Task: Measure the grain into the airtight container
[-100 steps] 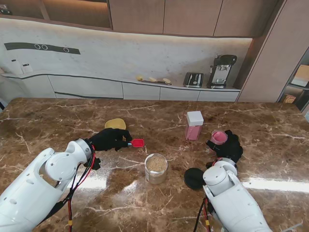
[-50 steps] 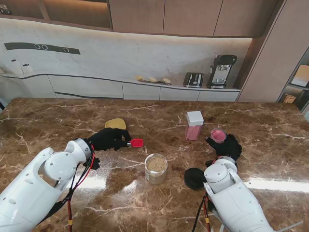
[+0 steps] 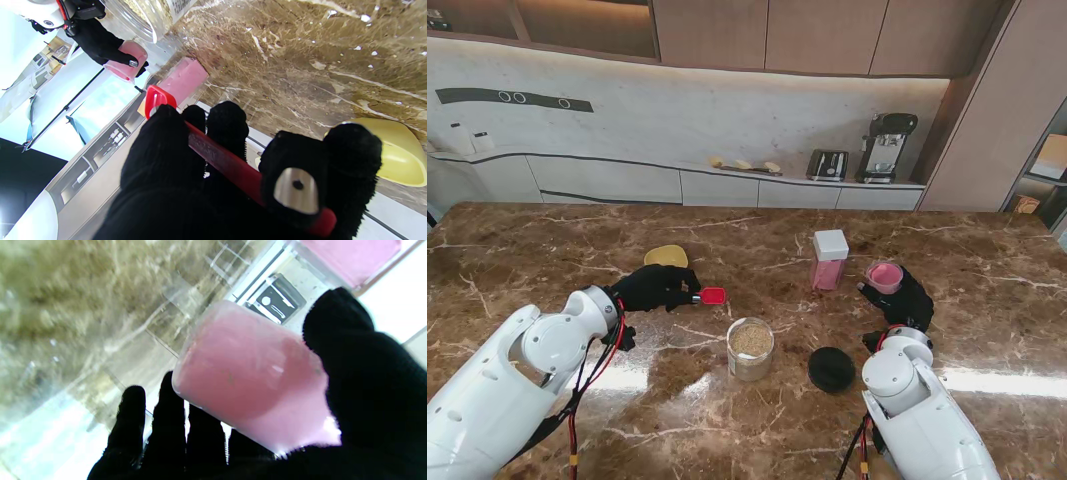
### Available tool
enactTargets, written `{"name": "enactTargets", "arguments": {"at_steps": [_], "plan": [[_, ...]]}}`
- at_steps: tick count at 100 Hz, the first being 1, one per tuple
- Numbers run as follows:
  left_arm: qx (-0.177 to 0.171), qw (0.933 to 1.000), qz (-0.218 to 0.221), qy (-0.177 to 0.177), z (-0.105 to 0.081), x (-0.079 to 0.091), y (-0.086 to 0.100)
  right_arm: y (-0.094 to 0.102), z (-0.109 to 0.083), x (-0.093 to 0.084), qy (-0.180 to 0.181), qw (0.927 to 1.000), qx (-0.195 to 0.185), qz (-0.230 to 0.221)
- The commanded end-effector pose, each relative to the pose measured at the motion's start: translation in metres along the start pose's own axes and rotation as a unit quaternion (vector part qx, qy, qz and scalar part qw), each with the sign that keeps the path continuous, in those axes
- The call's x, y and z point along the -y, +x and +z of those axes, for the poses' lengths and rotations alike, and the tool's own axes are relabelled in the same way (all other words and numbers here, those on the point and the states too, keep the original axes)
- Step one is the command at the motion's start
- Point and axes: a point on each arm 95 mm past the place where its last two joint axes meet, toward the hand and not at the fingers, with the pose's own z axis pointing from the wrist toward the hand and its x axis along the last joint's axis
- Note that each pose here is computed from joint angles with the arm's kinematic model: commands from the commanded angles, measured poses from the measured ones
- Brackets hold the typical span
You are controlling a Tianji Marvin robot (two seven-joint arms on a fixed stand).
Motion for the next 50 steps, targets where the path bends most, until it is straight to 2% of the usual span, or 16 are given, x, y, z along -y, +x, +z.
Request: {"name": "enactTargets", "arguments": {"at_steps": [1, 23, 50], "plan": [[-0.002, 1.0000, 0.000, -0.001, 0.001, -0.001, 0.002, -0.004, -0.004, -0.005, -0.004, 1.0000, -0.008, 0.002], [-0.010, 0.9999, 0.006, -0.005, 0.002, 0.003, 0.009, 0.003, -0.020, -0.018, -0.008, 0.9982, -0.060, -0.005], [-0.022, 0.9993, 0.020, -0.022, 0.001, 0.009, 0.020, 0.014, -0.047, -0.036, -0.012, 0.9921, -0.121, -0.028]]}}
